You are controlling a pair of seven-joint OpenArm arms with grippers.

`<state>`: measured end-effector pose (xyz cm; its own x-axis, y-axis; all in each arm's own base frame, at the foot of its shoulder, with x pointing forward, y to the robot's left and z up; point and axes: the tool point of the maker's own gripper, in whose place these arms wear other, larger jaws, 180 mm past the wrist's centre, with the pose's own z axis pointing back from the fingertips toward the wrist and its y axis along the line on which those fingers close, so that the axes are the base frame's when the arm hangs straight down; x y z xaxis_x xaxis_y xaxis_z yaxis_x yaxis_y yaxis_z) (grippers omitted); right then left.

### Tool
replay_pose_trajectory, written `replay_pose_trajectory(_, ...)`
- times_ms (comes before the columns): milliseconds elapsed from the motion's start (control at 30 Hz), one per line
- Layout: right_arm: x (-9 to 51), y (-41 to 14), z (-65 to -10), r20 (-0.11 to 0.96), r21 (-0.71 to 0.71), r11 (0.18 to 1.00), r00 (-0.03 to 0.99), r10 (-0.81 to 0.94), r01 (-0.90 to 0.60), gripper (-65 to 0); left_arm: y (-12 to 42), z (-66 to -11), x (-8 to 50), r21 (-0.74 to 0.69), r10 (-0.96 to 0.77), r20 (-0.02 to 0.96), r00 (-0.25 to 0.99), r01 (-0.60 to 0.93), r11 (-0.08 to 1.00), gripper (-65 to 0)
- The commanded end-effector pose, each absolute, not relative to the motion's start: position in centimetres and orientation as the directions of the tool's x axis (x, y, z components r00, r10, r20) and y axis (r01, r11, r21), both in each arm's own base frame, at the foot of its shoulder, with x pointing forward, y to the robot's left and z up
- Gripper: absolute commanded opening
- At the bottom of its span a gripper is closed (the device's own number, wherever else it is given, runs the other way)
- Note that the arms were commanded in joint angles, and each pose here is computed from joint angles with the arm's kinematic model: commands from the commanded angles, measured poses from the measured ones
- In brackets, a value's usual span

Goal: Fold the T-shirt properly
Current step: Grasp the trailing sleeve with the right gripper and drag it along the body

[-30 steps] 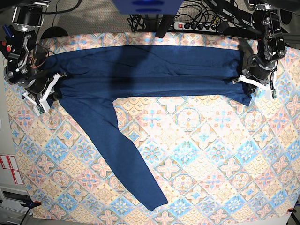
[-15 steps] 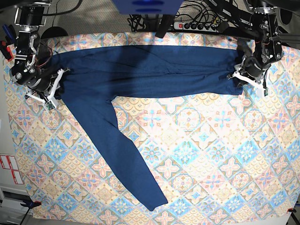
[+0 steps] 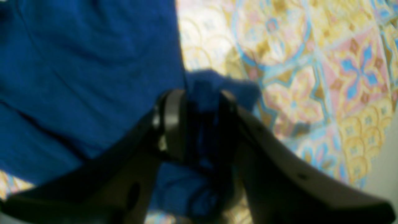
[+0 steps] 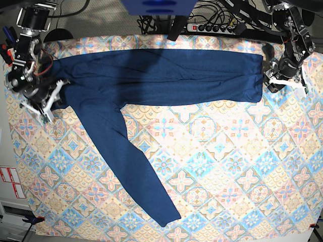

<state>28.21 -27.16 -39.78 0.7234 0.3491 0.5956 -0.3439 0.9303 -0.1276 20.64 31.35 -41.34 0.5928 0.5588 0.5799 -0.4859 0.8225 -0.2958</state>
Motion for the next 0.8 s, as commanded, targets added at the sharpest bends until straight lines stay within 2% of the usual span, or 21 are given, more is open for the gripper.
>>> replay_pose_trajectory(0, 30.6, -27.0, -37.3, 0.667, -0.149, 0.930, 0.660, 0.346, -0.337, -47.7, 31.9, -39.8, 21.9, -0.305, 0.547, 0.626, 0.556, -0.471, 0.828, -36.7)
replay_pose_trajectory(200, 35.5, -22.2, -36.1, 0.722, -0.112, 0.903, 0.590, 0.360, -0.414, -47.7, 31.6, -38.6, 22.3, -0.443, 0.656, 0.607, 0.448, -0.494, 0.748, -37.3)
replay_pose_trajectory(333, 38.3, -20.2, -38.1, 0.691, -0.045, 0.886, 0.626, 0.361, -0.462, -47.7, 30.6, -36.8, 23.4, -0.533, 0.695, 0.597, 0.400, -0.449, 0.717, -37.3)
replay_pose_trajectory(533, 41.6, -17.8, -40.7, 0.697, 0.073, 0.871, 0.649, 0.303, -0.486, -47.6, 30.3, -36.5, 23.5, -0.563, 0.713, 0.583, 0.390, -0.438, 0.700, -37.3)
replay_pose_trajectory(767, 42.5, -17.4, -43.6, 0.685, 0.188, 0.881, 0.701, 0.198, -0.433, -47.6, 30.3, -36.6, 23.4, -0.561, 0.712, 0.583, 0.392, -0.441, 0.701, -37.3)
